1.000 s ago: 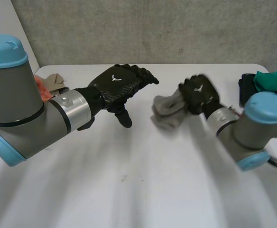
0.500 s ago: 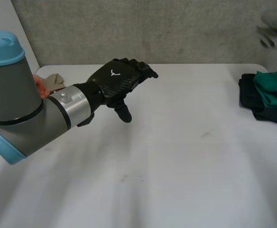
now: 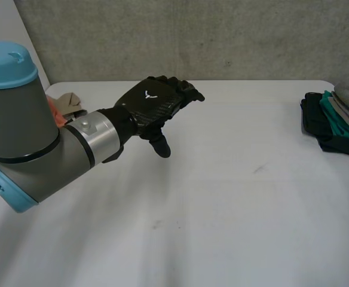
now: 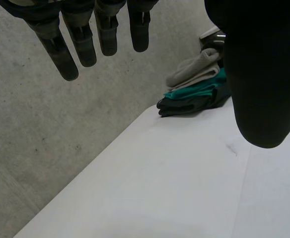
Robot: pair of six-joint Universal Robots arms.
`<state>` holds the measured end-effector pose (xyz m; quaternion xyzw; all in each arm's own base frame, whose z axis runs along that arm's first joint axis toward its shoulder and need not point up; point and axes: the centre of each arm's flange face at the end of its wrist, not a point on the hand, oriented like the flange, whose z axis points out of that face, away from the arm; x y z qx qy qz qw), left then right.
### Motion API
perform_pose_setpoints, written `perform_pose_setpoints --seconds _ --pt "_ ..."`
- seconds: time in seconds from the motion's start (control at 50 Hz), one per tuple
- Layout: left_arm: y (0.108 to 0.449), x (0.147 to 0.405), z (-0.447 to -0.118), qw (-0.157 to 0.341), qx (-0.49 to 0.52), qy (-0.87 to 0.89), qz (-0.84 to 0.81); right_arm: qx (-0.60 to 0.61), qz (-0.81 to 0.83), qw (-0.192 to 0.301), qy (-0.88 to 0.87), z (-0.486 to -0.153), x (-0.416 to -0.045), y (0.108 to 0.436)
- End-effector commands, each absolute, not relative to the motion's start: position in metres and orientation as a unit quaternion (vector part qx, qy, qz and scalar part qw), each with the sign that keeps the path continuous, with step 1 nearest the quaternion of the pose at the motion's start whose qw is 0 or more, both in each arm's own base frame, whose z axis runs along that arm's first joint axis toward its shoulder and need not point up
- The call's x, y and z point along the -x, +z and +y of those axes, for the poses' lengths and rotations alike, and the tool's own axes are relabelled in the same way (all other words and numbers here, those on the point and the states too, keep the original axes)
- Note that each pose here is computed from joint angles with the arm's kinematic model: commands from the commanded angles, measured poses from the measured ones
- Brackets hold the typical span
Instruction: Fold the laundry.
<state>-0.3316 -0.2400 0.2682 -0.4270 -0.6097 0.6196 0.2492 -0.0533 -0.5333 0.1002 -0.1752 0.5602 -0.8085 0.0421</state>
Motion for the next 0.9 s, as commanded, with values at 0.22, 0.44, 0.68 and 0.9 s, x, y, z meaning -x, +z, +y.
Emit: perform_pose_setpoints --seconds 0.22,0.44,0.68,0.9 --pt "0.280 0.337 -0.211 0.264 0.441 0.621 -0.591 0.124 0.693 -0.004 -0.710 -0.473 0.051 0.162" --pt "0.287 0.334 -0.212 0.260 0.437 0.631 -0.585 0.101 0.730 -0.341 -0.584 -0.441 0.115 0.224" --pt "0.325 0.298 -0.247 0.194 0.349 0.708 -0.583 0.135 0.490 -0.191 -0.840 -0.413 -0.062 0.352" --pt "0.319 0.187 -0.353 0.003 0.184 0.770 -0.611 0.352 0.499 0.117 -0.783 -0.295 -0.241 0.257"
